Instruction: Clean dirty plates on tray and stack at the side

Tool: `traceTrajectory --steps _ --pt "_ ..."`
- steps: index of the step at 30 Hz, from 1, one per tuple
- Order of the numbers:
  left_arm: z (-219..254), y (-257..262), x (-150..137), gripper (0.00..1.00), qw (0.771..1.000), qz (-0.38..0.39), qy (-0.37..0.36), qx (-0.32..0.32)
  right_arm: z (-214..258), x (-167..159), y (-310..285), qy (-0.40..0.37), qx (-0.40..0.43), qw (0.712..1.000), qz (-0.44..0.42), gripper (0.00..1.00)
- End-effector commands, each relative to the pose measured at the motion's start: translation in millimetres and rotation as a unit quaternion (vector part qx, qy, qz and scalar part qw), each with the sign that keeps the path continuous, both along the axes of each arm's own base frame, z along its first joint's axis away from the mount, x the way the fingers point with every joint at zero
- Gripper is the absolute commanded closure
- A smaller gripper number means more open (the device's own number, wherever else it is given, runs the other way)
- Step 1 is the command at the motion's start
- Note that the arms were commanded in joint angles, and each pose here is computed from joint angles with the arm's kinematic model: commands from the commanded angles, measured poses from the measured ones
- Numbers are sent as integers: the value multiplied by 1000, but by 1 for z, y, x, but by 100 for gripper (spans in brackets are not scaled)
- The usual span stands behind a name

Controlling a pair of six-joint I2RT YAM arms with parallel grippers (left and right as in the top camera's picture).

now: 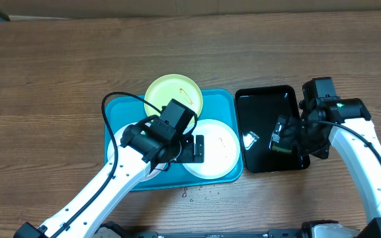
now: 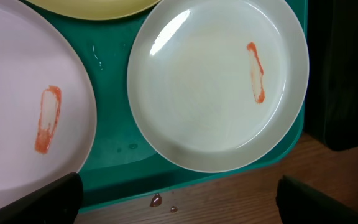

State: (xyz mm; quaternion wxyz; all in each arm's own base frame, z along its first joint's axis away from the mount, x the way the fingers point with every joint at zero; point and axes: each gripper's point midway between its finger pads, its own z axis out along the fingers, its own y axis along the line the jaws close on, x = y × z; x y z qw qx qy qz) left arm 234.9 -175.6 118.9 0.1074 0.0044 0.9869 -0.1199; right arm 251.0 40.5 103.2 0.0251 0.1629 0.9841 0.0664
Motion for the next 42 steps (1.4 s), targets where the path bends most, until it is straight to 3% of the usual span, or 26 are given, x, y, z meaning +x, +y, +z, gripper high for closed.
traceTrajectory --steps 1,21,32,35,38,42 --pt "2 1 3 0 1000 7 -7 -1 3 1 -1 -8 -4 1000 -3 0" --pt "2 2 5 0 1000 11 -8 -1 3 1 -1 -8 -4 1000 -3 0" --pt "7 5 25 0 998 26 -52 7 1 11 0 -23 -3 1000 -3 0" --pt "8 5 26 0 997 61 -46 -4 1 15 0 -31 -2 1000 -3 0" --pt "6 -2 19 5 998 62 -27 -18 2 18 1 -38 -1 999 -3 0" --pt "-4 5 9 22 998 65 -10 13 2 22 1 -46 -1 999 -3 0"
